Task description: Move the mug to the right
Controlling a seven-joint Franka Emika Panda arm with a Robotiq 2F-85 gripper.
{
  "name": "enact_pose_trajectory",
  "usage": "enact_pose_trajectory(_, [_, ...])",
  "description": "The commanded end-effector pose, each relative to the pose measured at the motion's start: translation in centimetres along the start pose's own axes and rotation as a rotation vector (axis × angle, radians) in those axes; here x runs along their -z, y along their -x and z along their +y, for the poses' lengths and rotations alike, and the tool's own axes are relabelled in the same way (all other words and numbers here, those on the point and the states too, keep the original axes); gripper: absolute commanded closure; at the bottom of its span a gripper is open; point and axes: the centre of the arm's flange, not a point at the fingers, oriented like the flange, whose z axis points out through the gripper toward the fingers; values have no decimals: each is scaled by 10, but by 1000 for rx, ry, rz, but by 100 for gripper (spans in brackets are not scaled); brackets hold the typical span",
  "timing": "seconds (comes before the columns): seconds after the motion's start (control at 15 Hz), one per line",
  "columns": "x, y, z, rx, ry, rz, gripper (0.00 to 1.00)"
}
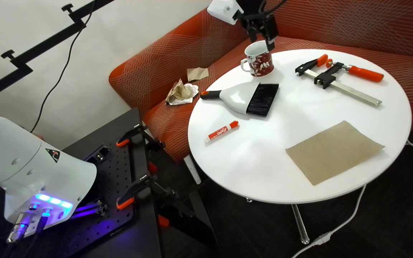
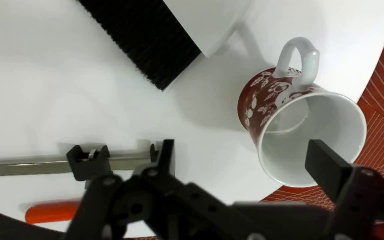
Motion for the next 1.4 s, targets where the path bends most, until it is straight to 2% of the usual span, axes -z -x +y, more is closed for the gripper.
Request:
enact_pose_trajectory(0.0, [-14,-20,-16,0,-7,18,0])
enact_pose_trajectory(0.4, [-39,-28,-29,22,15,-8,0])
enact_pose_trajectory(0.87, [-63,-32,-29,32,47,-25,0])
enact_pose_trajectory(0.93, [-66,-31,-30,36,50,-29,25])
enact_pose_trajectory(1.0, [-67,-32,-30,37,51,-31,26])
enact_pose_trajectory(1.33, [-72,-32,-30,35,40,-53,64])
